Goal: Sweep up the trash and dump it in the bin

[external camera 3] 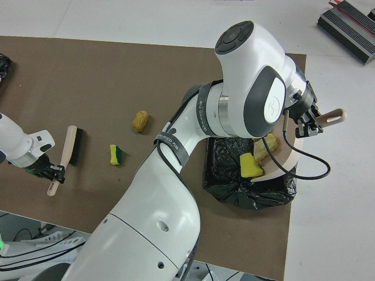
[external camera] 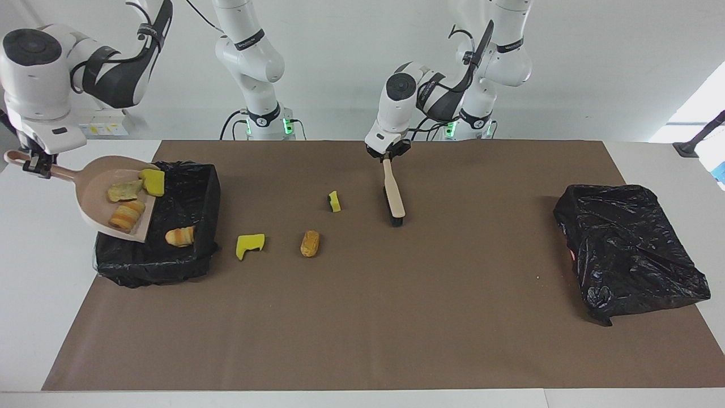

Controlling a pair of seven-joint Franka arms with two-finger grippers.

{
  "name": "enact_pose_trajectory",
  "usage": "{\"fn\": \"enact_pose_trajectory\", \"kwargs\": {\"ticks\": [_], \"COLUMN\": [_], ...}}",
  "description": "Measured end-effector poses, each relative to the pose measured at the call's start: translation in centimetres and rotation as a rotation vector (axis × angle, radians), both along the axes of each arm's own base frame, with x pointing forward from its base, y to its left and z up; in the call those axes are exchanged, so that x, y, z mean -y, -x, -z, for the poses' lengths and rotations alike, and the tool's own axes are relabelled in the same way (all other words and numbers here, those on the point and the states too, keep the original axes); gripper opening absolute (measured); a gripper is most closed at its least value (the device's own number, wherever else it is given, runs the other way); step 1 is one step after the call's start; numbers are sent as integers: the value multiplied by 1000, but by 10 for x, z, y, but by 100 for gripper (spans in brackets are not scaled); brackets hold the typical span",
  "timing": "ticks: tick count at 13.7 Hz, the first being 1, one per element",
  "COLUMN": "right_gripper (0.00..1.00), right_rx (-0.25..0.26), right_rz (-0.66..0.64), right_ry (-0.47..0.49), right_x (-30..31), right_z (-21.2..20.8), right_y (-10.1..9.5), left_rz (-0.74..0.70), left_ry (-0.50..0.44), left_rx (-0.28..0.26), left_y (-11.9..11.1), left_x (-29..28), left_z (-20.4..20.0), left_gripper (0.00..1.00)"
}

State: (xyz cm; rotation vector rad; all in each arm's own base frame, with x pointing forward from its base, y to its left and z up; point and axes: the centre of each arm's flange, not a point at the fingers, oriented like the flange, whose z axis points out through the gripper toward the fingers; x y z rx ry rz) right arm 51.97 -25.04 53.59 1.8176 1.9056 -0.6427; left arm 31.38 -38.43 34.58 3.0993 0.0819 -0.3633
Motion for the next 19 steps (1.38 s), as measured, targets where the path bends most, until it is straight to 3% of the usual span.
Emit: {"fn": "enact_pose_trajectory", "kwargs": {"ticks": [2,3,4,7,8,10,12,14,16,19], "right_gripper": [32,32,32,32,32,32,32,32,32,32], "right_rx": [-4,-7,-7,16,27,42,86,103,127,198], "right_rz": [-5,-16,-26,-37,-41,-23,45,165,284,424], "right_ry": [52,79,103,142,151,129,-46,-141,-212,-311], "right_x": [-17,-21,-22,-21,-21,-23,-30,-39,-74,-140], "right_z": [0,-4,-10,-41,-53,-62,-52,-43,-34,-28], "right_y": [7,7,8,7,6,6,7,11,7,-2], "left_rz": [-2,-2,-2,-7,-15,-33,-75,-107,-101,-28], "left_ry": [2,2,2,1,0,-13,-22,-5,11,30], "left_rx": [2,3,3,2,1,20,60,84,93,91], "left_y": [-1,-1,-1,-3,-5,-23,-59,-91,-118,-136], "left_x": [0,0,0,-2,-4,-16,-41,-71,-105,-165], "left_z": [0,0,0,0,-1,-6,-22,-41,-71,-118], "left_gripper": [54,54,61,96,100,100,100,100,100,100]}}
